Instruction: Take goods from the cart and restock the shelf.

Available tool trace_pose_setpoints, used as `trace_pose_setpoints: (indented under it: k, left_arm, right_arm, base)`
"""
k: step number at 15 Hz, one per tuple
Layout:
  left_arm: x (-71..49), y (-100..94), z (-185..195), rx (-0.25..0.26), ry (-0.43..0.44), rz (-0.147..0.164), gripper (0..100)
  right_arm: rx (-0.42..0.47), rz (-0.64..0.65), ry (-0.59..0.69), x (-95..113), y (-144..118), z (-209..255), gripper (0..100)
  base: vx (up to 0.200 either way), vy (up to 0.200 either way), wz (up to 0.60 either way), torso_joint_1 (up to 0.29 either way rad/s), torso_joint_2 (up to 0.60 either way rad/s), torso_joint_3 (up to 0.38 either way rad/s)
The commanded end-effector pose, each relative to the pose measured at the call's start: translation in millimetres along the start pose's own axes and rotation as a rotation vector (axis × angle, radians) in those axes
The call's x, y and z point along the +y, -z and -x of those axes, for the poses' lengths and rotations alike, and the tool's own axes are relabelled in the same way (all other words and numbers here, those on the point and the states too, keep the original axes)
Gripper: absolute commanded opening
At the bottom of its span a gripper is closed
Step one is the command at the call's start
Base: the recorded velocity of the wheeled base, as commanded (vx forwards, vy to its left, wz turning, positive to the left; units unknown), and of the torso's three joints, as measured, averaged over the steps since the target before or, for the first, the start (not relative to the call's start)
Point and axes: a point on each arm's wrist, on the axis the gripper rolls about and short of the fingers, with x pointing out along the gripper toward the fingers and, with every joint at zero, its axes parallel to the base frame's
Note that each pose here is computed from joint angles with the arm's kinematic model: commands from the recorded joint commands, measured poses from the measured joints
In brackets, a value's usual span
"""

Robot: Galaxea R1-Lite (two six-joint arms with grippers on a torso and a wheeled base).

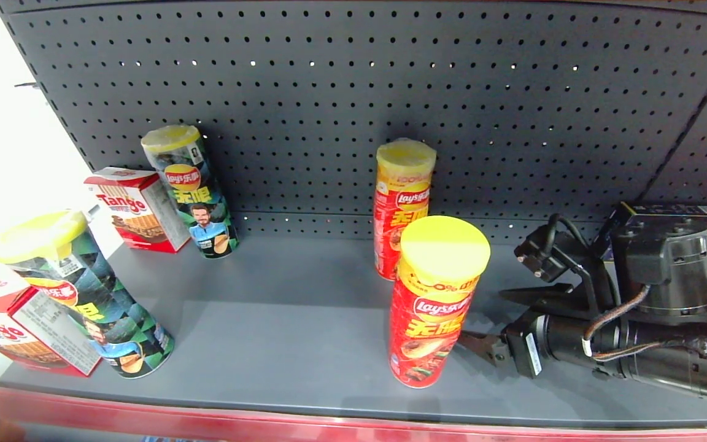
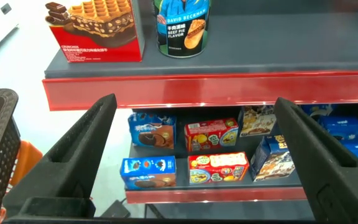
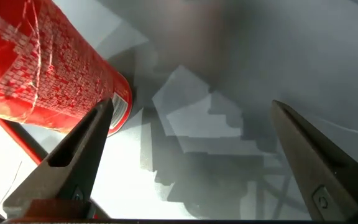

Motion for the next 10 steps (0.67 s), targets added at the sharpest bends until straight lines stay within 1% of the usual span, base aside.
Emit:
trace_pose_setpoints:
  k: [1,10]
  left_arm:
    - [0.0,0.0,-0.1,0.002,0.001,0.000,100]
    - [0.0,0.0,-0.1,0.002,-0.001,0.000,100]
  right_arm:
    - [-0.009,-0.002,0.004,-0.9,-1.1,2.5,100]
    - [-0.006,0.014,-0.026,7.2,-2.9,-2.2,100]
  base:
    - [0.000,0.000,0.00,0.000,0.00,0.000]
    - [0.000,0.000,0.00,0.000,0.00,0.000]
